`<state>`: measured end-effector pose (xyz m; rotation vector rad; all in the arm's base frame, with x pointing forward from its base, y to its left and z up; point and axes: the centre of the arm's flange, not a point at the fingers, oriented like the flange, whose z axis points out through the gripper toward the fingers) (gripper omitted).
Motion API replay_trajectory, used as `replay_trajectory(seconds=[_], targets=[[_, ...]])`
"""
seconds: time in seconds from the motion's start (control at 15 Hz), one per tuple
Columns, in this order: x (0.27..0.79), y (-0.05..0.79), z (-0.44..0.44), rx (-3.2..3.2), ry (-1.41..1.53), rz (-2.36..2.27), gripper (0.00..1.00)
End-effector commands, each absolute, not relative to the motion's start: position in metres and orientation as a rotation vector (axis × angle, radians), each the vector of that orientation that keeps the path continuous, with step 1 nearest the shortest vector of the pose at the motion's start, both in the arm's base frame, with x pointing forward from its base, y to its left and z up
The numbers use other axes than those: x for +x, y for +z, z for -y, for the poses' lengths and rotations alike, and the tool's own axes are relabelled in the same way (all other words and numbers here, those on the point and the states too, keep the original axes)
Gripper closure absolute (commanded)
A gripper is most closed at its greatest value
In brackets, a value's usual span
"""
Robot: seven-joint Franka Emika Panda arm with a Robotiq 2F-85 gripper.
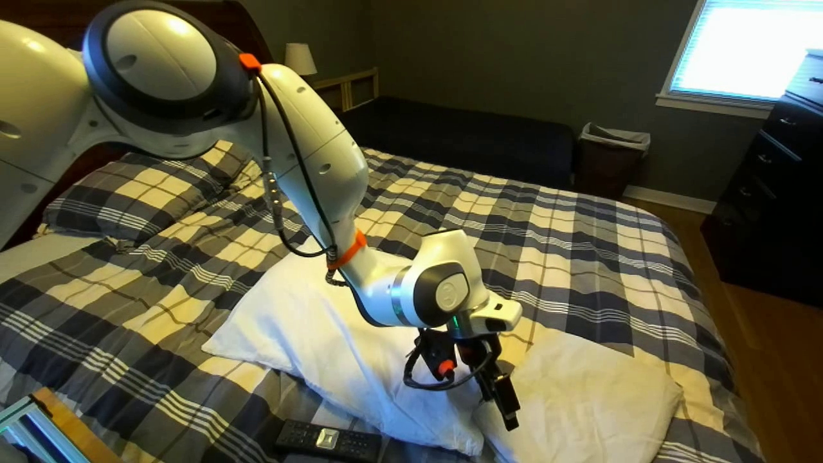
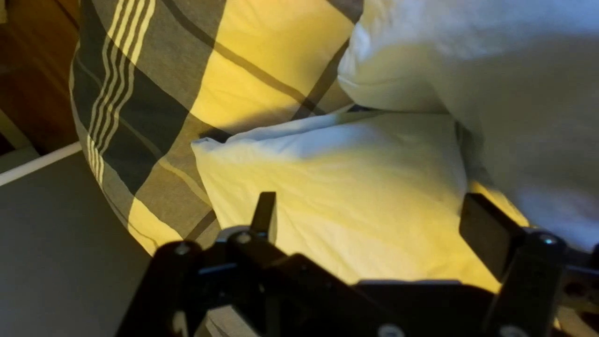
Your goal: Remove the remote control from the pillow then place the pillow case on the pillow.
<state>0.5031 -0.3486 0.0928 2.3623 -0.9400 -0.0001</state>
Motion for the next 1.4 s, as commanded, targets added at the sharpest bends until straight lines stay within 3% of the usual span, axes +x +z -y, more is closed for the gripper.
replay_trajectory(seconds=[0.0, 1.2, 1.27, 1.33], targets=[[0.513, 0.081, 0.353, 2.367, -0.007, 0.927, 0.0], [0.519, 0.044, 0.349, 2.338, -0.159, 0.855, 0.0], [0.52, 0.044, 0.35, 2.334, -0.169, 0.855, 0.21], [0.521, 0.043, 0.35, 2.328, -0.176, 0.857, 0.26]])
